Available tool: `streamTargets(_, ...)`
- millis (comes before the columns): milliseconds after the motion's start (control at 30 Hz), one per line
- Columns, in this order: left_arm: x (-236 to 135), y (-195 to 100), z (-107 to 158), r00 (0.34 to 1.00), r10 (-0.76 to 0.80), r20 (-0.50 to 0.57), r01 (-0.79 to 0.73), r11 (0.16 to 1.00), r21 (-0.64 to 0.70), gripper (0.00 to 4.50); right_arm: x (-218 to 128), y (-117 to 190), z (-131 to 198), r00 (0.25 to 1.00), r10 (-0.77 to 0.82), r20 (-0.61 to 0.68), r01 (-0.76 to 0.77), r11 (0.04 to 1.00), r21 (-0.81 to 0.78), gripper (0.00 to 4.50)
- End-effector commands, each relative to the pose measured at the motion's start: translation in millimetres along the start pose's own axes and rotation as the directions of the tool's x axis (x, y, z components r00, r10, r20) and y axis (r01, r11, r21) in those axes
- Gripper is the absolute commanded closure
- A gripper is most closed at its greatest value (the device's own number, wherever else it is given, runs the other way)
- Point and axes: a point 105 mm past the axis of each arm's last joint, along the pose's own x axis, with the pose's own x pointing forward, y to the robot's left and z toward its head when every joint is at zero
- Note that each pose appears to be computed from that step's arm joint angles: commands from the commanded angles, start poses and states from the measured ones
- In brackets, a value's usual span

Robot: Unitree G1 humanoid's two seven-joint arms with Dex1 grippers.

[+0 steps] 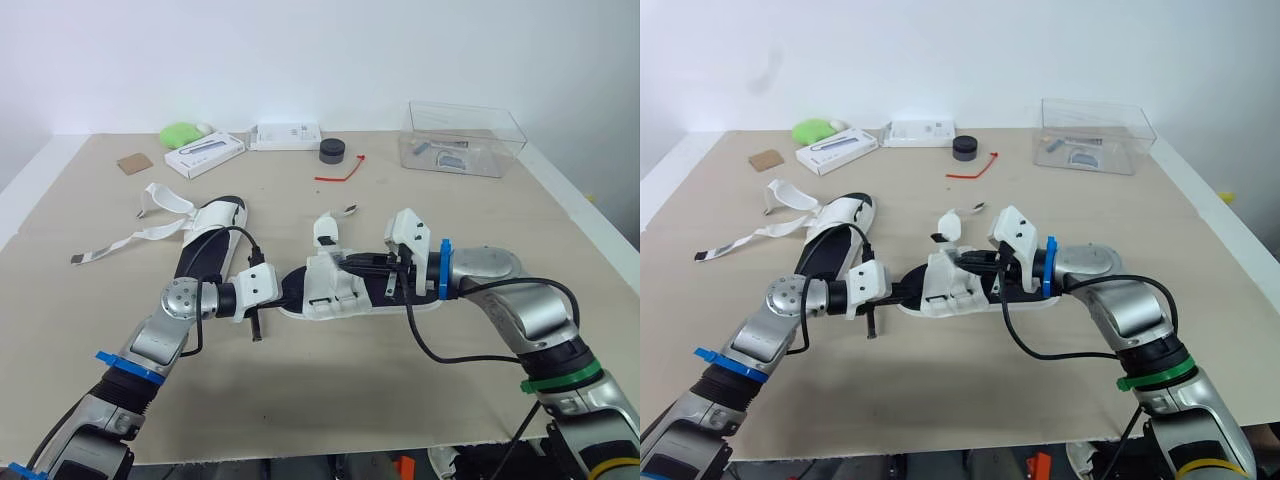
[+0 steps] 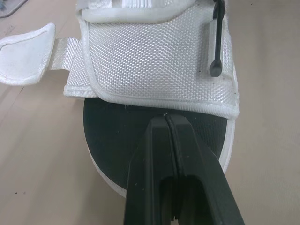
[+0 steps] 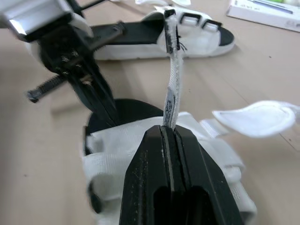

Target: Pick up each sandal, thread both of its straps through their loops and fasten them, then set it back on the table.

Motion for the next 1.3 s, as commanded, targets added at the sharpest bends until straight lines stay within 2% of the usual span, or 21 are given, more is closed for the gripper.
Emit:
streamTargets(33, -1.8, -10.3, -20.9, 0.996, -0.035, -0.079, 0.031, 0.998, -0.046, 4.5, -7.8, -17.8, 15.5, 0.998, -0.056, 0.038, 0.058, 0.997, -0.05, 4.49)
streamTargets(233, -2.6, -10.4, -21.6, 0.996, -0.036, -0.083, 0.032, 0.998, -0.047, 4.5, -2.0, -19.5, 14.9, 0.998, -0.049, 0.039, 0.049, 0.999, -0.009, 4.49)
streamTargets(467, -3.6, -10.7, -22.0, 0.996, -0.033, -0.086, 0.029, 0.998, -0.05, 4.5, -2.0, -19.0, -0.7, 0.998, -0.065, -0.011, 0.065, 0.996, 0.061, 4.49)
streamTargets(533, -3.9, -10.7, -22.1, 0.996, -0.033, -0.086, 0.029, 0.998, -0.05, 4.5, -3.2, -21.5, -2.0, 0.997, -0.078, -0.017, 0.079, 0.995, 0.061, 3.8)
streamTargets(567, -4.0, -10.7, -22.2, 0.996, -0.034, -0.087, 0.029, 0.998, -0.05, 4.5, -3.8, -22.9, -1.4, 0.996, -0.086, -0.015, 0.086, 0.994, 0.065, 3.6)
streamTargets(600, -4.0, -10.6, -22.2, 0.996, -0.034, -0.087, 0.029, 0.998, -0.05, 4.5, -4.2, -23.8, -0.8, 0.996, -0.091, -0.013, 0.091, 0.993, 0.069, 2.96)
streamTargets(633, -4.0, -10.5, -22.2, 0.996, -0.033, -0.087, 0.029, 0.998, -0.05, 4.5, -5.0, -25.8, 2.4, 0.995, -0.104, -0.005, 0.104, 0.994, 0.04, 2.71)
streamTargets(767, -4.1, -10.2, -22.3, 0.996, -0.033, -0.088, 0.028, 0.998, -0.05, 4.5, -7.6, -31.1, 15.4, 0.99, -0.141, 0.021, 0.142, 0.988, -0.059, 0.9)
streamTargets(933, -3.9, -10.1, -22.5, 0.996, -0.034, -0.088, 0.03, 0.998, -0.049, 4.5, -5.5, -39.4, 57.5, 0.978, -0.156, 0.136, 0.174, 0.976, -0.128, 0.9)
streamTargets(1000, -3.0, -10.2, -22.1, 0.996, -0.038, -0.085, 0.034, 0.998, -0.048, 4.5, -0.5, -38.5, 68.7, 0.976, -0.138, 0.168, 0.162, 0.977, -0.136, 1.45)
streamTargets(1100, -1.6, -10.5, -21.3, 0.996, -0.043, -0.08, 0.039, 0.998, -0.044, 4.5, 10.4, -32.9, 64.0, 0.985, -0.095, 0.145, 0.117, 0.982, -0.148, 2.61)
streamTargets(1200, -0.9, -10.2, -20.6, 0.996, -0.043, -0.077, 0.04, 0.998, -0.041, 4.5, 15.6, -31.7, 54.6, 0.991, -0.079, 0.106, 0.092, 0.988, -0.124, 4.2)
streamTargets(1233, -1.1, -10.0, -20.4, 0.996, -0.042, -0.076, 0.039, 0.998, -0.041, 4.5, 17.5, -31.0, 49.3, 0.994, -0.071, 0.087, 0.08, 0.991, -0.108, 4.47)
streamTargets(1300, -1.2, -10.1, -20.5, 0.996, -0.041, -0.076, 0.038, 0.998, -0.04, 4.5, 20.0, -29.6, 38.4, 0.997, -0.054, 0.046, 0.058, 0.995, -0.086, 4.47)
